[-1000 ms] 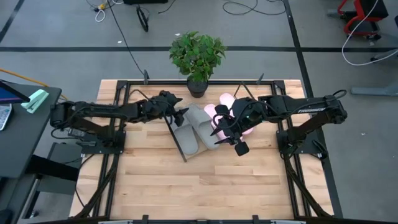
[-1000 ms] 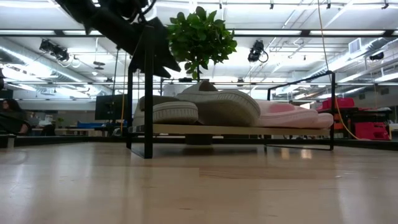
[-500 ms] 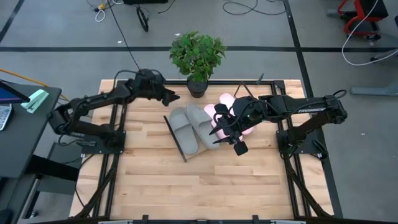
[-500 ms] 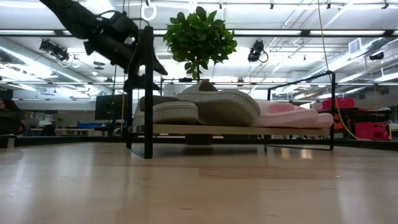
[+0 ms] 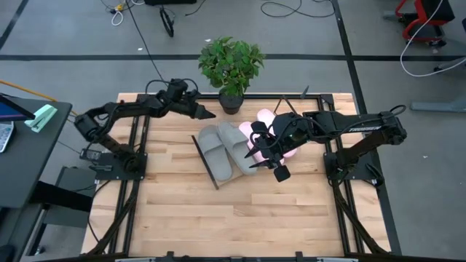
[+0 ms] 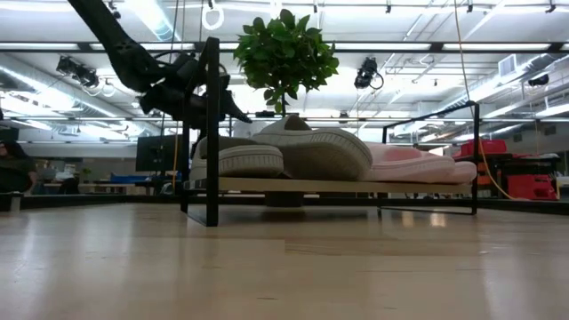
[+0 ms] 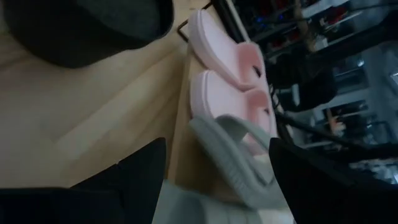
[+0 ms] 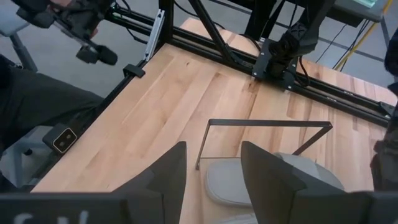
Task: Pick and place slides into the shelf
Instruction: Put the gray slipper on the shelf
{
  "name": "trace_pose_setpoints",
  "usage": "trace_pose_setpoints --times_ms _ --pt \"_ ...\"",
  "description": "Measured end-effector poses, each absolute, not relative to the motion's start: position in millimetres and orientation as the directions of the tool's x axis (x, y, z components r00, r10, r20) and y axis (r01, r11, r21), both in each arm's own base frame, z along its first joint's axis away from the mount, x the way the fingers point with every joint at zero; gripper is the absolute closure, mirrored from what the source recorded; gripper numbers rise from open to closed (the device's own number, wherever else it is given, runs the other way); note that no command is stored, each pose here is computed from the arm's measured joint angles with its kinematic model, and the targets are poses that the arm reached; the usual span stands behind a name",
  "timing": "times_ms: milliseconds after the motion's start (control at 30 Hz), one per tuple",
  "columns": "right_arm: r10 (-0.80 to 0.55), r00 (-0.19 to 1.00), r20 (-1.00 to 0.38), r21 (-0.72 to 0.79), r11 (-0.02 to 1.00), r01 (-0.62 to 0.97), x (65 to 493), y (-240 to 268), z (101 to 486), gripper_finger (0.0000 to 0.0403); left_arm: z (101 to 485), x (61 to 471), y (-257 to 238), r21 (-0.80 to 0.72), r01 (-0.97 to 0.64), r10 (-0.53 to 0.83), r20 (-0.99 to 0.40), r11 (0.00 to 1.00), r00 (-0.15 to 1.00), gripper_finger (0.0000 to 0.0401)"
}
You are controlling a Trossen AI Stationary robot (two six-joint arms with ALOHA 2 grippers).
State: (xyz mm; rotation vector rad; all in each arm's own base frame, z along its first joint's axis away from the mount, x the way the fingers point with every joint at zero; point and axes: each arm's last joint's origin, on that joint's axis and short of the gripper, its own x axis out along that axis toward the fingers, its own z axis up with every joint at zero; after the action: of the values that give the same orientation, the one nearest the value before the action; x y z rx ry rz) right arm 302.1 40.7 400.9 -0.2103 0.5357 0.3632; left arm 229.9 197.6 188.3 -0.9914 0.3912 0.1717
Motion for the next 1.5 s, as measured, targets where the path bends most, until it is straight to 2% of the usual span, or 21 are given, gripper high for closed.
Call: trace_pose_setpoints --times_ms 133,333,600,867,1033,1367,1433,1500 --pt "0.282 0.798 -0.532 -0.101 0.915 -0.39 302 41 401 0.0245 183 242 197 -0.814 -0.278 -0.06 -0.356 0.51 0.933 0.011" --pt "0.282 0.798 -0.533 -0.1 0.915 -0.39 302 41 401 0.0245 171 251 191 -0.828 -0.281 -0.101 -0.373 0.485 0.922 0.011" --pt "0.282 0.798 -0.533 -0.1 0.915 -0.39 302 41 401 0.0245 162 259 186 -0.825 -0.278 -0.128 -0.384 0.492 0.914 0.011" --pt "0.282 0.798 -0.532 -0.1 0.915 -0.39 302 41 401 0.0245 163 262 185 -0.81 -0.272 -0.1 -0.374 0.52 0.922 0.012" --pt "0.282 0.8 -0.53 -0.101 0.915 -0.39 302 41 401 0.0245 163 263 185 -0.789 -0.287 -0.07 -0.384 0.543 0.921 0.0177" --pt "0.282 0.8 -0.53 -0.101 0.915 -0.389 302 41 401 0.0245 163 264 186 -0.725 -0.288 -0.033 -0.393 0.626 0.919 0.0366" --pt "0.282 0.8 -0.53 -0.101 0.915 -0.389 302 41 401 0.0245 163 264 185 -0.71 -0.288 -0.028 -0.397 0.642 0.917 0.0387" --pt "0.282 0.8 -0.53 -0.101 0.916 -0.389 302 41 401 0.0245 163 265 185 -0.701 -0.286 -0.022 -0.395 0.653 0.918 0.0384"
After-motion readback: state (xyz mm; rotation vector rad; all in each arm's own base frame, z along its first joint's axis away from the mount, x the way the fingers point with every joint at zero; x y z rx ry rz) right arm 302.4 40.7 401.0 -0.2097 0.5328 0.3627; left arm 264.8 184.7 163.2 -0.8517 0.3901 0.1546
